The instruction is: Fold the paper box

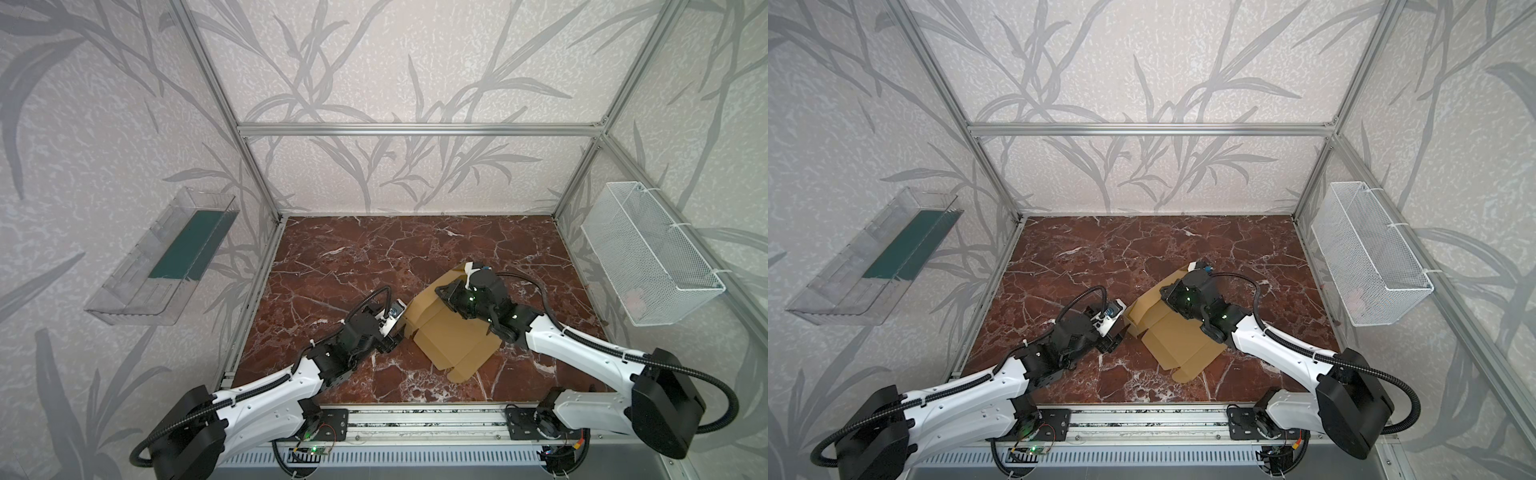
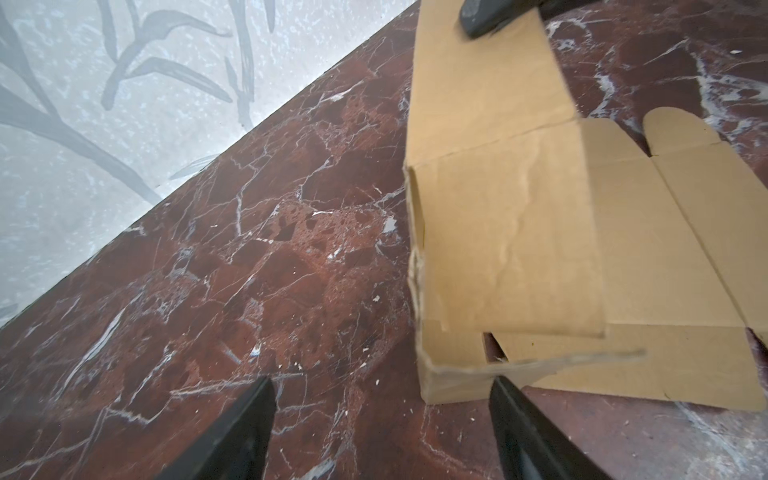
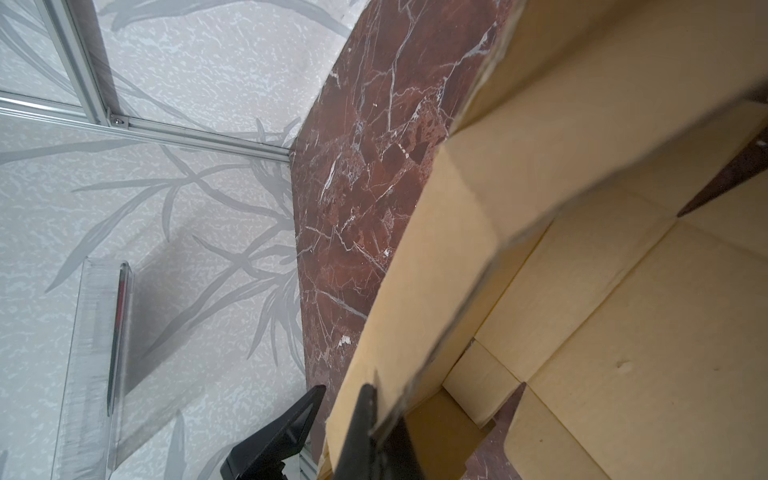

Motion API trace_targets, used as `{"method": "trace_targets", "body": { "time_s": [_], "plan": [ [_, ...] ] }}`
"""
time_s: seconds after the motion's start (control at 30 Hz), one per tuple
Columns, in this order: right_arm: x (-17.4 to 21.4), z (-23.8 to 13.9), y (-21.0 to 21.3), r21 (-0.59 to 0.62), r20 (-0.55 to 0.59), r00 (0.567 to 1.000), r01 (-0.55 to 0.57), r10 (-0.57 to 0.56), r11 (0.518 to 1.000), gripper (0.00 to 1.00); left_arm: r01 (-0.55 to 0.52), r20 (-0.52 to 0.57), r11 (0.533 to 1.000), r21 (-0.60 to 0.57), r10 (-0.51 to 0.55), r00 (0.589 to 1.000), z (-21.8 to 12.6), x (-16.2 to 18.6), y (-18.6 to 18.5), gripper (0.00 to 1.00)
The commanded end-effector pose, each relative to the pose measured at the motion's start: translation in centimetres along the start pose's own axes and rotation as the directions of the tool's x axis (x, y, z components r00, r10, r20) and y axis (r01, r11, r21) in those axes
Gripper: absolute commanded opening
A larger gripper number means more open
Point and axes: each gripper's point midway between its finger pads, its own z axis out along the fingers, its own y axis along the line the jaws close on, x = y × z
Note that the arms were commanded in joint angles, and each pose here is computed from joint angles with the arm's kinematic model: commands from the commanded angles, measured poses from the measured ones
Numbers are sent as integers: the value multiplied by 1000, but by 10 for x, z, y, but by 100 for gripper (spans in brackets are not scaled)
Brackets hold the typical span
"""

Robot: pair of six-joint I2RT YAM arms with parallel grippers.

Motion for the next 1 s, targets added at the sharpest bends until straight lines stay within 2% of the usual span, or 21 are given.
{"method": "trace_targets", "body": {
  "time_s": [0.0,0.2,0.5,0.8,0.97],
  "plan": [
    [-1,4,3,-5,-14,1000,10,-10,1000,2,-8,51,997,75,4,999,3,-11,-12,82],
    [-7,8,2,5,-8,1000,1,-1,1000,2,-19,34,995,98,15,999,13,-7,-18,82],
    [-11,14,1,27,-8,1000,-3,3,1000,2,23,44,995,97,-27,999,24,-13,-11,82],
    [-17,25,-5,40,-16,1000,-16,17,999,2,27,126,995,98,-39,991,-12,-33,-2,82],
    [-16,27,-4,34,-22,1000,-21,21,999,2,-35,112,997,64,28,993,-28,-23,4,83]
  ]
}}
